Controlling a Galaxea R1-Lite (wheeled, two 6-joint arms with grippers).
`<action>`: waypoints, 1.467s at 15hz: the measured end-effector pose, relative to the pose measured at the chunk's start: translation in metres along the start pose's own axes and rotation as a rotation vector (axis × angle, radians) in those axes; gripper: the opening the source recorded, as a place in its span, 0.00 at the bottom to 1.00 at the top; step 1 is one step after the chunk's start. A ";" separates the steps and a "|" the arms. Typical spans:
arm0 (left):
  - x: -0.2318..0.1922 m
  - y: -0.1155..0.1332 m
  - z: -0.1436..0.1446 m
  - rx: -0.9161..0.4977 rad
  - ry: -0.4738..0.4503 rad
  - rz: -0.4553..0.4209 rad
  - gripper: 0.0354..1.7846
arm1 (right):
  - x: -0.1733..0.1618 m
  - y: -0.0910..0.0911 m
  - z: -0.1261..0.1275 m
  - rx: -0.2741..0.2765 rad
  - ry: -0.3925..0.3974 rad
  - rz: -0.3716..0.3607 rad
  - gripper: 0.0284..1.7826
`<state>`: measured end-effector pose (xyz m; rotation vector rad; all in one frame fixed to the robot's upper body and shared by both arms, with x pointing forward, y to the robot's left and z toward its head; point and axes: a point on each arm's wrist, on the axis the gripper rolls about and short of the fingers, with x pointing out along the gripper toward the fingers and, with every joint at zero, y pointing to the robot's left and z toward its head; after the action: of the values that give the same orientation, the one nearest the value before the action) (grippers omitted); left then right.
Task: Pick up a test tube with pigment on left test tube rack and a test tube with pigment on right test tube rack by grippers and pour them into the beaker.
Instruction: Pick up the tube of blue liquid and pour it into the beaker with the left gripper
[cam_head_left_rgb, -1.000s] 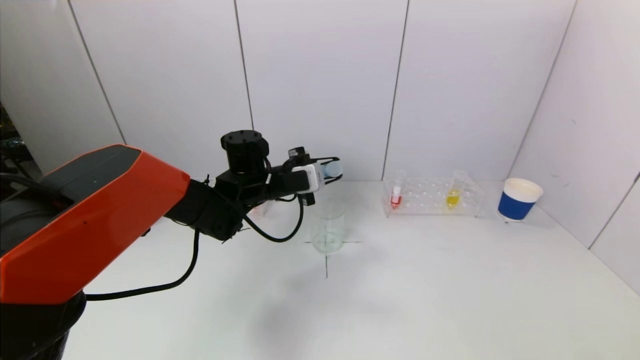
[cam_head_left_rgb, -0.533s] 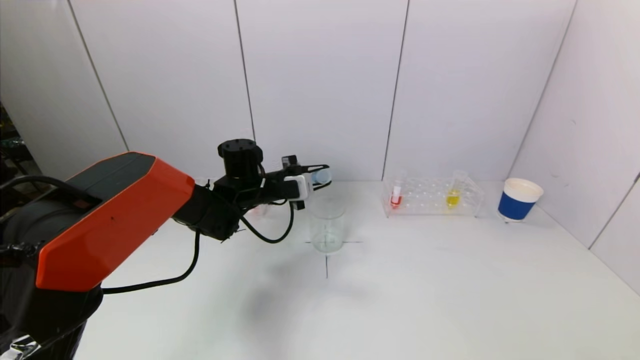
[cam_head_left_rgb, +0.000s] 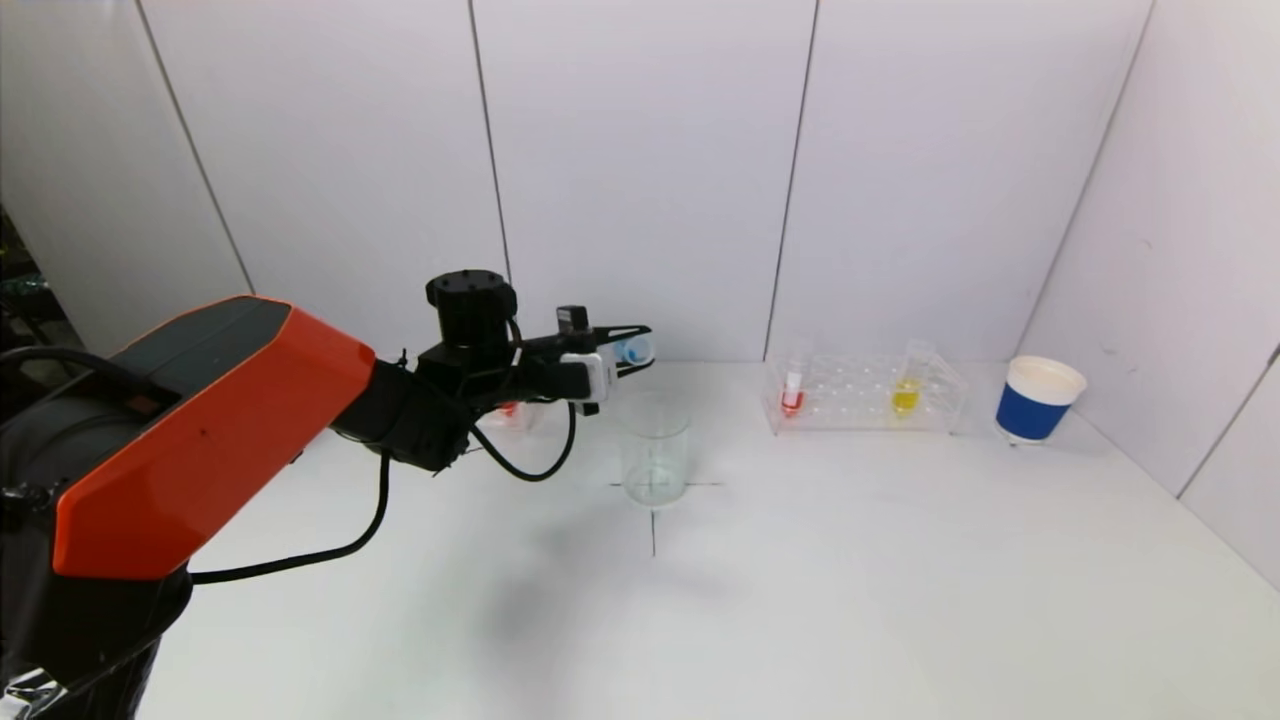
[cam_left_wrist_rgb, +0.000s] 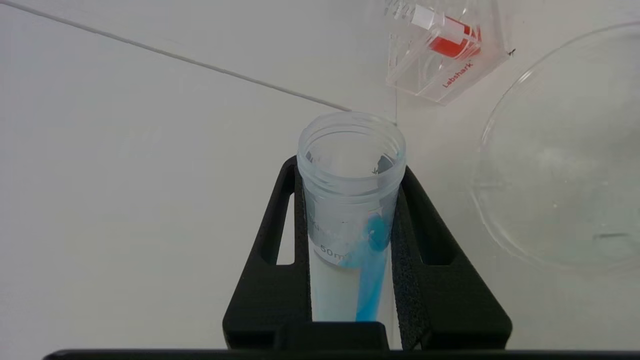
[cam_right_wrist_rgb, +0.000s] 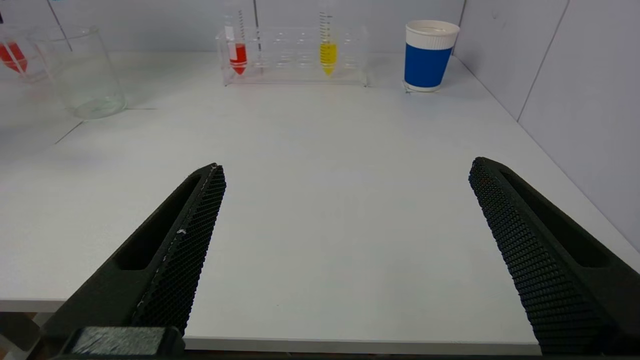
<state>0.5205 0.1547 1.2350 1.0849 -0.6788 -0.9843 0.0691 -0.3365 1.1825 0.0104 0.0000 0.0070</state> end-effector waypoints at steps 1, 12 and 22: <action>0.000 0.000 0.001 0.016 0.002 -0.007 0.25 | 0.000 0.000 0.000 0.000 0.000 0.000 0.99; -0.003 0.008 0.010 0.143 0.024 -0.067 0.25 | 0.000 0.000 0.000 0.000 0.000 0.000 0.99; -0.004 0.007 0.007 0.232 0.083 -0.090 0.25 | 0.000 0.000 0.000 0.000 0.000 -0.001 0.99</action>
<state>0.5152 0.1569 1.2442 1.3626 -0.6934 -0.9479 0.0691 -0.3365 1.1825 0.0109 0.0000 0.0062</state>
